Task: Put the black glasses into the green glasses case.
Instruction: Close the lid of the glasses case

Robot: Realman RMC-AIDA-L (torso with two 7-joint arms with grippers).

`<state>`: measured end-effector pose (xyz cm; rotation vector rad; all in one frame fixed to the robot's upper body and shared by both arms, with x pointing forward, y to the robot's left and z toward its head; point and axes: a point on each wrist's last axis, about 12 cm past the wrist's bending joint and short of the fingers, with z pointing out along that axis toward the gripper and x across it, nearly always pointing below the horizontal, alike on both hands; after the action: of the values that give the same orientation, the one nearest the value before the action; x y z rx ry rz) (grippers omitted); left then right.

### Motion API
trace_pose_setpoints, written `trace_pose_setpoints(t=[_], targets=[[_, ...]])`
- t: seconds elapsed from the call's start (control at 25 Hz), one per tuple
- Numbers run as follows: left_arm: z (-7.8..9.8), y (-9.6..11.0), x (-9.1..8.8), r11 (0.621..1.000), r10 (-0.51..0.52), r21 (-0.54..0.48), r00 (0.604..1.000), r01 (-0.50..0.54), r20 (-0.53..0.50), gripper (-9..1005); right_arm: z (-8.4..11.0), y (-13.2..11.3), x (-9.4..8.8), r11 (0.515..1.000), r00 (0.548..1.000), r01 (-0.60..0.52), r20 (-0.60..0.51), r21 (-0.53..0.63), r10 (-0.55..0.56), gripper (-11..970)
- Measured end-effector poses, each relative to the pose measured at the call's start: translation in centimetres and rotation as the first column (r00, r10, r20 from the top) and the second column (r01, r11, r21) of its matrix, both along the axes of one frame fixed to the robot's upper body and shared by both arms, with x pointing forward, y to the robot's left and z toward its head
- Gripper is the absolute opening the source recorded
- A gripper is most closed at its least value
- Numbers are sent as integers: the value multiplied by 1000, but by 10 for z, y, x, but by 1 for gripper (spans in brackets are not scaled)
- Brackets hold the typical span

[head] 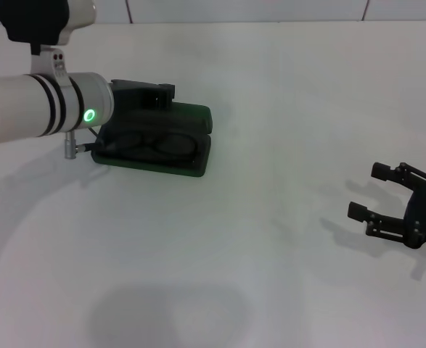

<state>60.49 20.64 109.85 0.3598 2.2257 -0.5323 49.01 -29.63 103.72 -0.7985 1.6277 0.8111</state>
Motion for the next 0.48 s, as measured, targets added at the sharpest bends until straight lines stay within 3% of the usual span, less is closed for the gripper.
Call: trace_pose_setpoints(t=[0.48], targets=[[-3, 6, -5, 1000, 4, -17, 999, -4, -41, 117, -1, 2, 0, 1000, 1000, -1, -3, 4, 1, 873]])
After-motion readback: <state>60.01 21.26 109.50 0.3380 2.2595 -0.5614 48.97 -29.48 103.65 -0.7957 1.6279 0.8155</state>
